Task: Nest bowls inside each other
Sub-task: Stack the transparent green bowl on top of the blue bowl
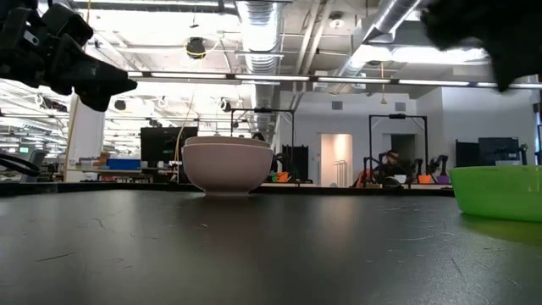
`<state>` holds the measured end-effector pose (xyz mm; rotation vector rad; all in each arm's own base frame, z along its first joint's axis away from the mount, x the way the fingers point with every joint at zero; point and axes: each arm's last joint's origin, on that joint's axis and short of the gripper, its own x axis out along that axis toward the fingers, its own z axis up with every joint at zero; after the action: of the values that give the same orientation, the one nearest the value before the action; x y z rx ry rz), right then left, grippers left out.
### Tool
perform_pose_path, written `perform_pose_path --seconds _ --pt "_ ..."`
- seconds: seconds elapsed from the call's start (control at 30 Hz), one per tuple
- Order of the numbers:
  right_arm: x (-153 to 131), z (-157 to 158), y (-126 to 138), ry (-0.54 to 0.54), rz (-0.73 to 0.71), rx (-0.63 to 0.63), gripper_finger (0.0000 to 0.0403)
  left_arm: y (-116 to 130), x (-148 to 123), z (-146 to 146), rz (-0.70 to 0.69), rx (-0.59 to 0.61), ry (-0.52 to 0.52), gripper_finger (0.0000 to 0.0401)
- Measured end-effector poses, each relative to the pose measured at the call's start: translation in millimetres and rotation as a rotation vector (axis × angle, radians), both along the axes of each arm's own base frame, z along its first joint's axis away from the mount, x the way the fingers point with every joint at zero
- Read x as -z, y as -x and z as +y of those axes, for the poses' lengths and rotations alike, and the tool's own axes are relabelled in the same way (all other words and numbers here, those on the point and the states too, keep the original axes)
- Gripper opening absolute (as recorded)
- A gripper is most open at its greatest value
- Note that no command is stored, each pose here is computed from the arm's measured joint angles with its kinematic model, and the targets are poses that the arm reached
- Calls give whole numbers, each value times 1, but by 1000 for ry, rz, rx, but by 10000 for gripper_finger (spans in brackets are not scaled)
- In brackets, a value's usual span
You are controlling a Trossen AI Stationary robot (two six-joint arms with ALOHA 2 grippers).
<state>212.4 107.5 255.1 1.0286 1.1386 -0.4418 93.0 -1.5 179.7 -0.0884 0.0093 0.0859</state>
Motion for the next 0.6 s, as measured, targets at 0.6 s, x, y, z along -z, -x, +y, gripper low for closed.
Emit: perform_pose_path --seconds 0.6 --pt "22 -1 41 184 351 254 157 0 -2 0 -20 9 30 128"
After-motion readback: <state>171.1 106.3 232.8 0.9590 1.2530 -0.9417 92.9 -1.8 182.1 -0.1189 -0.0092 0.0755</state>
